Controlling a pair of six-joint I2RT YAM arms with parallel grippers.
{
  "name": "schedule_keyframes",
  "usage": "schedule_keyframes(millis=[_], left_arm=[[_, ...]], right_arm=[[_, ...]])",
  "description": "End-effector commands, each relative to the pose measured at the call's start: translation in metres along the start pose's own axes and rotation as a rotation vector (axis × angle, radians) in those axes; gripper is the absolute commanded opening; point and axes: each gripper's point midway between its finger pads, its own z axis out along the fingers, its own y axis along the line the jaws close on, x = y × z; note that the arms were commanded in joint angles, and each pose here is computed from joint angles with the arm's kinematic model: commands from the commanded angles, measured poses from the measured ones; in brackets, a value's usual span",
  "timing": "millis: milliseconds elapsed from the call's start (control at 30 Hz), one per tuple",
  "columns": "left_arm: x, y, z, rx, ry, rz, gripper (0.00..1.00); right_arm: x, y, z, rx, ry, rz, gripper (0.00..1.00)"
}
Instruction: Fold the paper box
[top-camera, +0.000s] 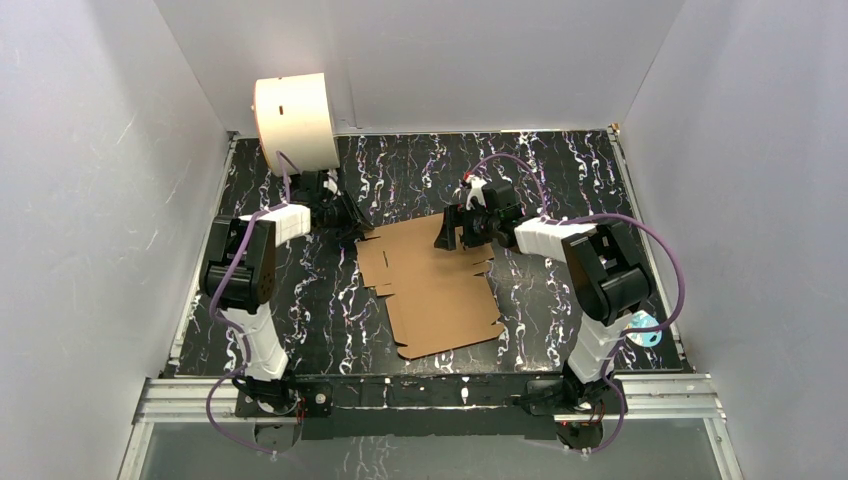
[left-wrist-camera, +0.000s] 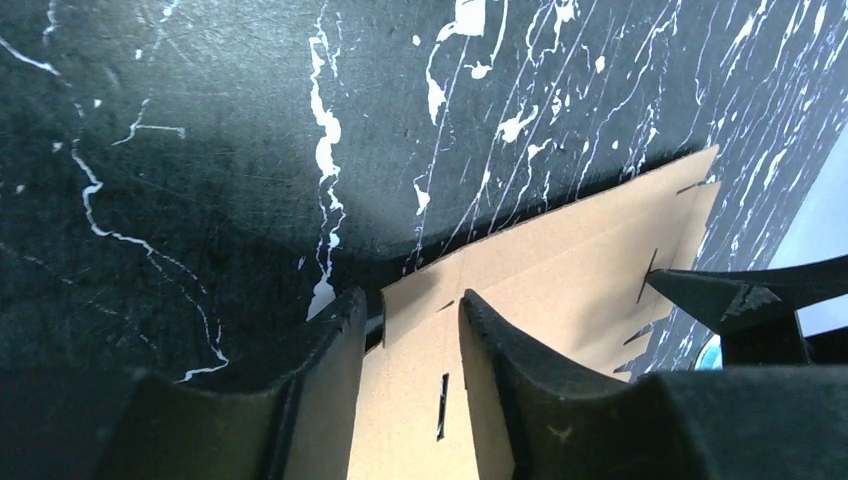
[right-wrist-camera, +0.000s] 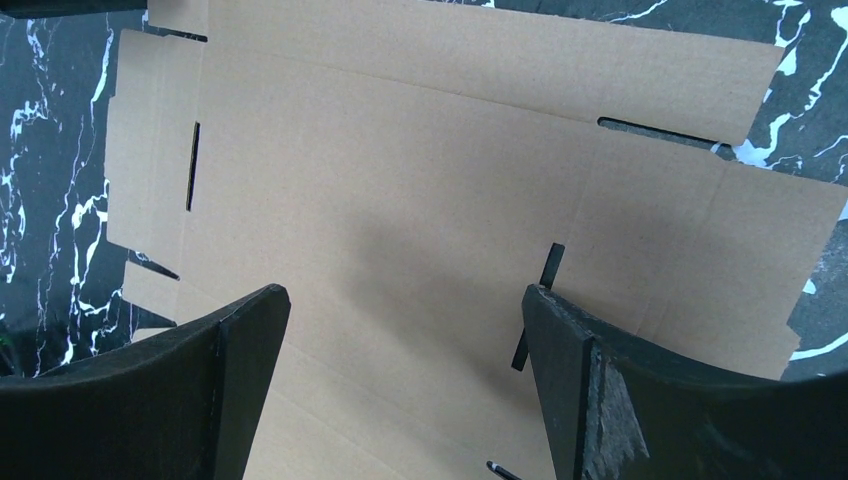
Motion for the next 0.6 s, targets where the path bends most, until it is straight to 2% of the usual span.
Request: schedule_keyframes(millis=[0, 333, 567], left_arm=[[0.000, -0.013, 0.000, 0.056, 0.021, -0.005, 0.34], [-0.002, -0.023, -0.007, 0.061, 0.005, 0.029, 0.16], [-0.004, -0.024, -0.008, -0.052, -0.023, 0.116, 0.13]], right_arm=[[-0.002, 0.004, 0.005, -0.025, -0.025, -0.006, 0.96], [0.011, -0.004, 0.013, 0.015, -0.011, 0.017, 0.95], [0.016, -0.010, 0.016, 0.059, -0.003, 0.020, 0.95]])
